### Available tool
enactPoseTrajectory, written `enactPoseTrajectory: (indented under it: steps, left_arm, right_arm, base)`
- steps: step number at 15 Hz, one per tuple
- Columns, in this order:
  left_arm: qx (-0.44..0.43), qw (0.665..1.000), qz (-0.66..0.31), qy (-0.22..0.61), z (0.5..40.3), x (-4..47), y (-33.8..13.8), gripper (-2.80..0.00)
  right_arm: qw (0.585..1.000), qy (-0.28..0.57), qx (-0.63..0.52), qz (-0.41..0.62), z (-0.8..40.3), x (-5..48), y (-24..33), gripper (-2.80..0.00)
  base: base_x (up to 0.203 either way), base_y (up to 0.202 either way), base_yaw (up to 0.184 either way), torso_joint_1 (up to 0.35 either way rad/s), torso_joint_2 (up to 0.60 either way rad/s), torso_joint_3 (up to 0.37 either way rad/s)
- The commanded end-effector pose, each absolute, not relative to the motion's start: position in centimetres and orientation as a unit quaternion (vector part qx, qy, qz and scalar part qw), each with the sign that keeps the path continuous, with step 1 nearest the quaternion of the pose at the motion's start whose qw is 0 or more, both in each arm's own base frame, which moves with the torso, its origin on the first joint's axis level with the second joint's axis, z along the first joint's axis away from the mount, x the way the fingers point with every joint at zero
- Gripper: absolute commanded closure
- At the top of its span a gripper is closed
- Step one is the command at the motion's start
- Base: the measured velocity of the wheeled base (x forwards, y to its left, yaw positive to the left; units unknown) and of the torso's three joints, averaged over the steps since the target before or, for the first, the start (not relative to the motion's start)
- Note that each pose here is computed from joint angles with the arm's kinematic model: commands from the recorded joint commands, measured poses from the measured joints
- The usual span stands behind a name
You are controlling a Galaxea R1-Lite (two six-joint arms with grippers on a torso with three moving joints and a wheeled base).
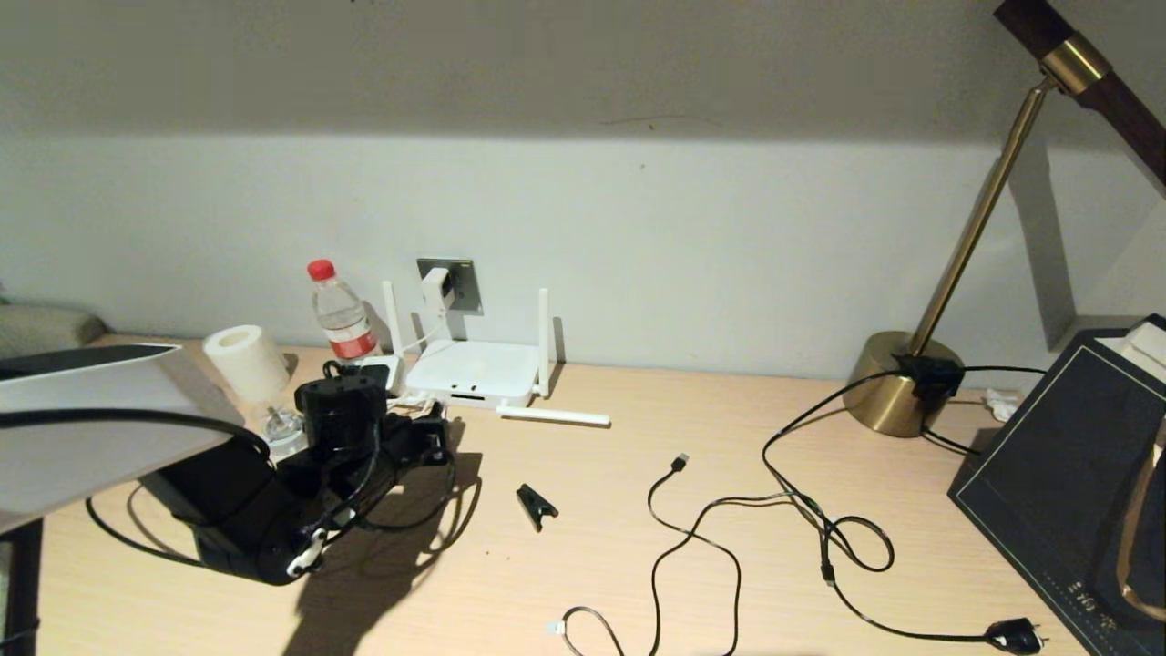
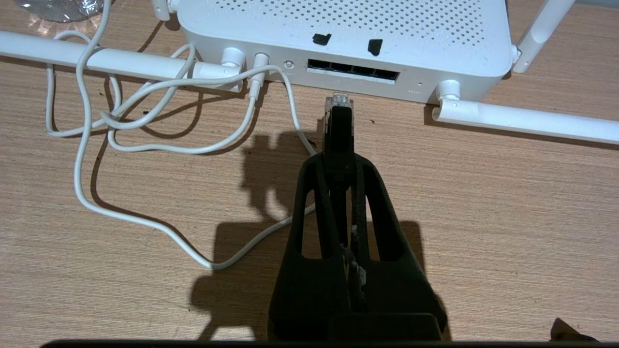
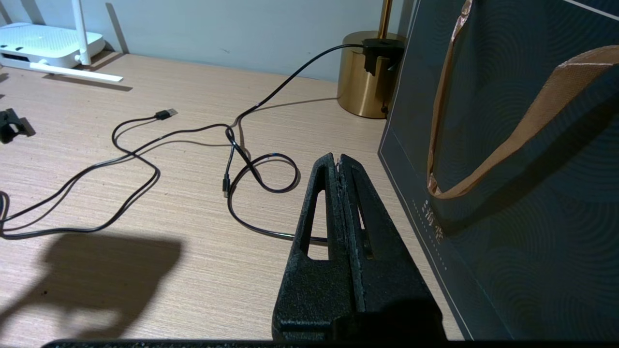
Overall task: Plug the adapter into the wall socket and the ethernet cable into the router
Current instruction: Plug cable into router interface
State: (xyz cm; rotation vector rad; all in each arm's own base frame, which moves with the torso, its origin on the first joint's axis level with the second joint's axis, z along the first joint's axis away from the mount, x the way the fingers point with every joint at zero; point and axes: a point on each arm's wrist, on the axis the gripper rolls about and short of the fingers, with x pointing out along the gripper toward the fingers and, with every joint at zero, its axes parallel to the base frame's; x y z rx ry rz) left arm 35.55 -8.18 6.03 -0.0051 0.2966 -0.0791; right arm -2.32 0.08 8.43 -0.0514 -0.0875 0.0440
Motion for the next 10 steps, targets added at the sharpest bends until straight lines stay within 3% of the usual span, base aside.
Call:
enactPoseTrajectory:
  steps: [1, 10]
  left_arm:
    - [-0.005, 0.989, -0.038, 0.144, 5.9, 35.6, -8.1, 0.0]
    - [-0.004, 0.988, -0.043, 0.15, 3.5, 37.1, -8.4, 0.0]
  right_arm:
    - [0.999, -0.026, -0.026, 0.023, 7.5, -2.0, 0.1, 0.0]
    - [0.999, -0.026, -0.026, 0.023, 7.5, -2.0, 0.1, 0.0]
  base:
    - [0.0, 0.0, 0.0, 0.0, 0.0, 0.0]
    - [0.0, 0.0, 0.0, 0.0, 0.0, 0.0]
